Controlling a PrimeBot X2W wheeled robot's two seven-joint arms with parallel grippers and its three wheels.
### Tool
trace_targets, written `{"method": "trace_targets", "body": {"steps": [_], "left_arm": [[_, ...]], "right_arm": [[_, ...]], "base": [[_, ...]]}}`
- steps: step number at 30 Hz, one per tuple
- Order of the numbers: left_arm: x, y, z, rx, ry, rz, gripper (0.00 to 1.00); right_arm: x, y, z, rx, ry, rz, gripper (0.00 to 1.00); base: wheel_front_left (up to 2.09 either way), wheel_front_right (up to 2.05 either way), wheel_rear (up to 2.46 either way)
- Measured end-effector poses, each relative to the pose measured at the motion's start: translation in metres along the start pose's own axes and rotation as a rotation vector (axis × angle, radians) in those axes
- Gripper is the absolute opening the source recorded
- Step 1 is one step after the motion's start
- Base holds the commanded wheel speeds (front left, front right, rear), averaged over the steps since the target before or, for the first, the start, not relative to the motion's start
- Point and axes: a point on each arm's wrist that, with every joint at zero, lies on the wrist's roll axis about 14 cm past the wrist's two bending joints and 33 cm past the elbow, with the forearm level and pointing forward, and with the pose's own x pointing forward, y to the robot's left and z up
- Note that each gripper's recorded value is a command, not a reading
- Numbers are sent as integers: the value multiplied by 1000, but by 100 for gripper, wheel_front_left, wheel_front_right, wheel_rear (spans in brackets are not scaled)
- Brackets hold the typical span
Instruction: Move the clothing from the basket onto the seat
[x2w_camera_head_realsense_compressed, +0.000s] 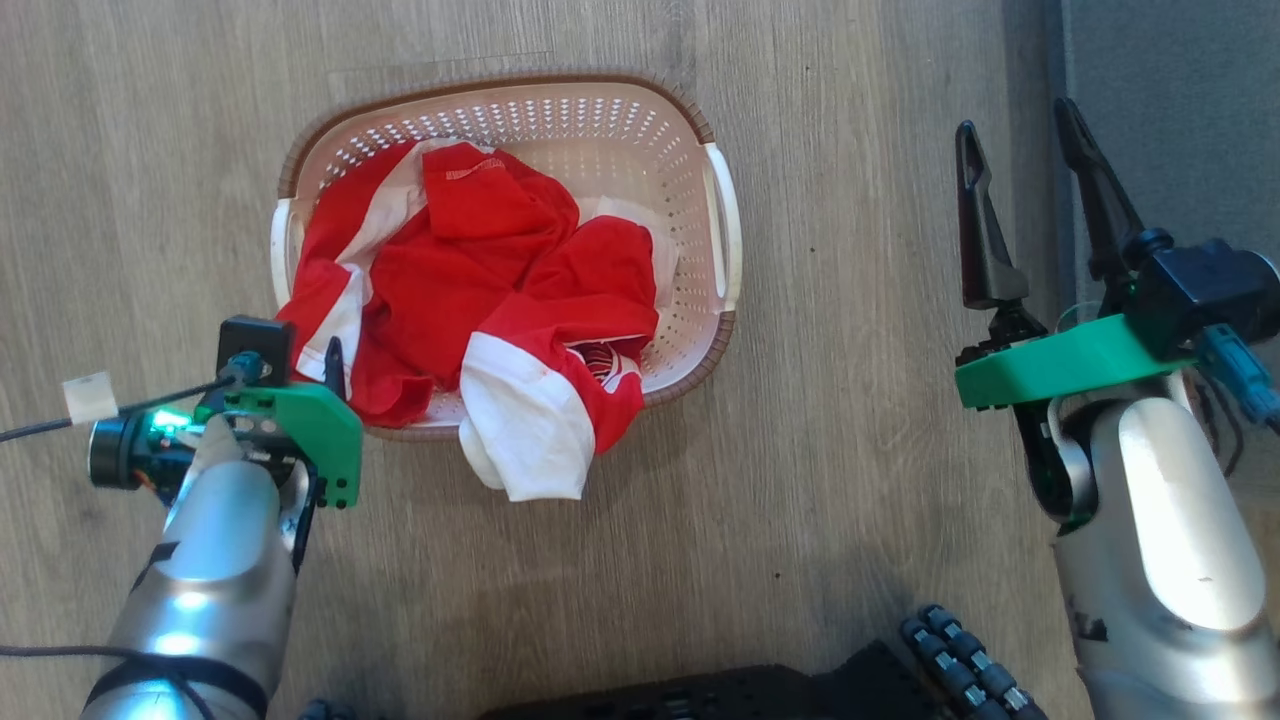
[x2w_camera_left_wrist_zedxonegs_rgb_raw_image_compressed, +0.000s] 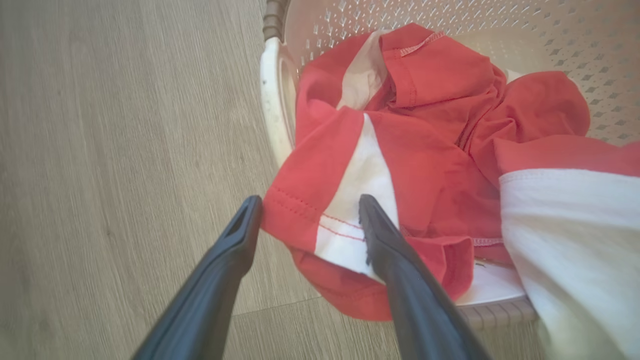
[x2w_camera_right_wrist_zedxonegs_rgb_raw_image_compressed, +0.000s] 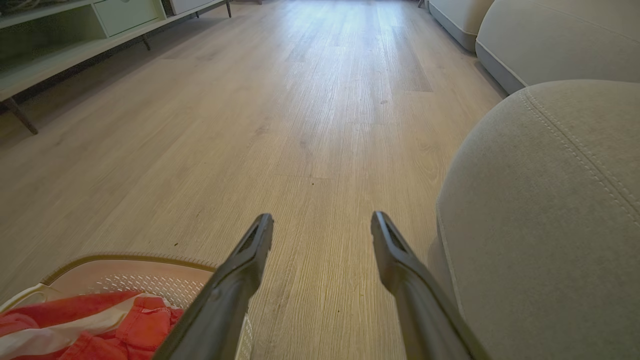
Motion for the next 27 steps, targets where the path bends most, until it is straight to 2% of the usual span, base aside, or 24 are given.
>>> {"method": "trace_targets", "body": {"steps": [9, 11, 14, 21, 23, 27], "left_arm": [[-3, 3, -1, -20, 9, 3, 100], [-4, 1, -4, -30, 20, -6, 96], [-5, -2, -6, -37, 27, -11, 100], [-2, -10, -14, -51, 47, -34, 100], [-1, -11, -15, -50, 50, -36, 77], [4, -12, -15, -55, 53, -40, 68]], "right_arm": [[1, 4, 2, 12, -8, 8, 100], [2, 4, 3, 12, -9, 9, 100], [2, 5, 3, 13, -9, 10, 100], [4, 5, -5, 15, 5, 12, 100], [4, 5, -6, 15, 7, 12, 100], [6, 5, -10, 15, 13, 11, 100]], "base": [[0, 0, 0], [0, 0, 0], [0, 0, 0], [0, 0, 0], [0, 0, 0], [0, 0, 0]]}}
